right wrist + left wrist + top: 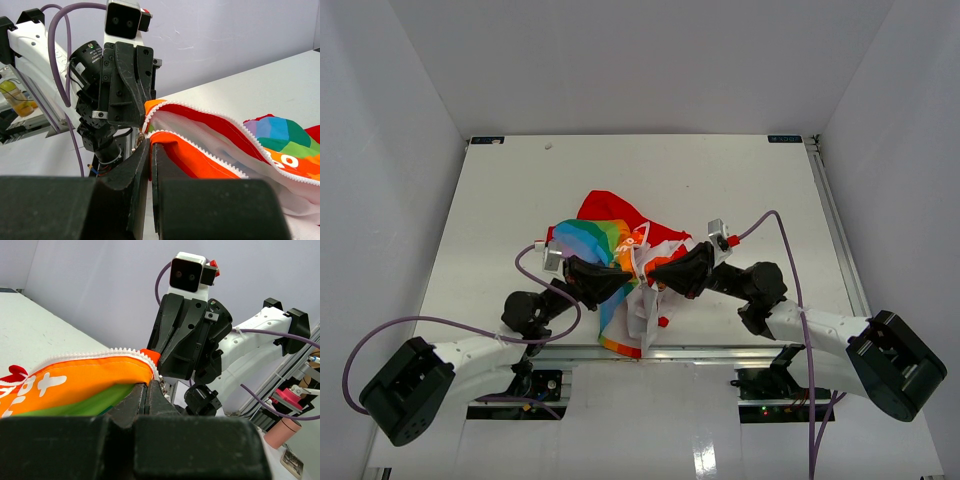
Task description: Zip up the jacket
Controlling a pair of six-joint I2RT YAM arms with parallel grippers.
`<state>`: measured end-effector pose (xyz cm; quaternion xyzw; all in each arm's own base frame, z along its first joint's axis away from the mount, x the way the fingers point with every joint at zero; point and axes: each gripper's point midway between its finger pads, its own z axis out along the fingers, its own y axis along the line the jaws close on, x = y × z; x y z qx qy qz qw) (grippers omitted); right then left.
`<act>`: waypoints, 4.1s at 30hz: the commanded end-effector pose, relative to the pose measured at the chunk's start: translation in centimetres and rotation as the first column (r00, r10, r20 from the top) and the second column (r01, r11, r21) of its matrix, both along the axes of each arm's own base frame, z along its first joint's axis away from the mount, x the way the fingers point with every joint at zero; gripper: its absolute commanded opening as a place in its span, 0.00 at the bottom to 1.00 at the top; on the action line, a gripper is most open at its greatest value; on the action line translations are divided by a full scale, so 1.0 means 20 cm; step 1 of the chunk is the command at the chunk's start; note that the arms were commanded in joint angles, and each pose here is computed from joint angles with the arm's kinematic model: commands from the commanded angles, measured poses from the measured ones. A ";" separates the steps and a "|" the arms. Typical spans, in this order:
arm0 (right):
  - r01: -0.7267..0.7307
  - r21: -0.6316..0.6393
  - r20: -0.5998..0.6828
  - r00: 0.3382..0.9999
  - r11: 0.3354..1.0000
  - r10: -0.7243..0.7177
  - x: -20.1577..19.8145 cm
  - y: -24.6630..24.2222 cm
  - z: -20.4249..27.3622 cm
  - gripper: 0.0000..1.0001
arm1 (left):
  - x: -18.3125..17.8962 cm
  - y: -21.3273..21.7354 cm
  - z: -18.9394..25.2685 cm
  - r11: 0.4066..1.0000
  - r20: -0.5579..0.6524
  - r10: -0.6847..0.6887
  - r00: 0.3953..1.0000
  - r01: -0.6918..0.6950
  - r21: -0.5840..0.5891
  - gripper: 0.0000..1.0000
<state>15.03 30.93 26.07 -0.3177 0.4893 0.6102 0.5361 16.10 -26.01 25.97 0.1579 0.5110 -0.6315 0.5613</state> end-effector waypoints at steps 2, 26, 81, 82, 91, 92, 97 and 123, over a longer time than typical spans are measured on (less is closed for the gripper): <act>-0.098 0.432 0.434 0.894 0.896 -0.111 -0.23 -0.23 0.64 0.08 | -0.24 0.19 0.50 0.945 0.369 0.051 0.928 0.075 -0.318 0.00; -0.026 0.461 0.392 0.903 0.887 -0.177 -0.17 -0.23 0.63 0.08 | -0.21 0.18 0.47 0.949 0.356 0.092 0.930 0.027 -0.315 0.00; 0.137 0.507 0.331 0.880 0.851 -0.339 -0.10 -0.24 0.60 0.08 | -0.02 0.20 0.40 0.943 0.267 0.278 0.923 -0.209 -0.260 0.00; 0.134 0.510 0.332 0.880 0.849 -0.339 -0.10 -0.24 0.60 0.08 | -0.02 0.19 0.39 0.945 0.266 0.271 0.925 -0.203 -0.257 0.00; 0.125 0.522 0.334 0.880 0.844 -0.337 -0.11 -0.25 0.62 0.08 | -0.01 0.16 0.36 0.951 0.259 0.250 0.933 -0.187 -0.245 0.00; 0.125 0.524 0.335 0.879 0.842 -0.339 -0.11 -0.25 0.62 0.08 | -0.01 0.16 0.36 0.952 0.257 0.247 0.934 -0.185 -0.244 0.00; 0.120 0.525 0.334 0.881 0.843 -0.334 -0.11 -0.25 0.62 0.08 | -0.01 0.15 0.36 0.955 0.260 0.238 0.936 -0.177 -0.238 0.00; 0.115 0.535 0.331 0.883 0.837 -0.333 -0.12 -0.26 0.64 0.08 | -0.02 0.15 0.32 0.958 0.261 0.229 0.938 -0.171 -0.228 0.00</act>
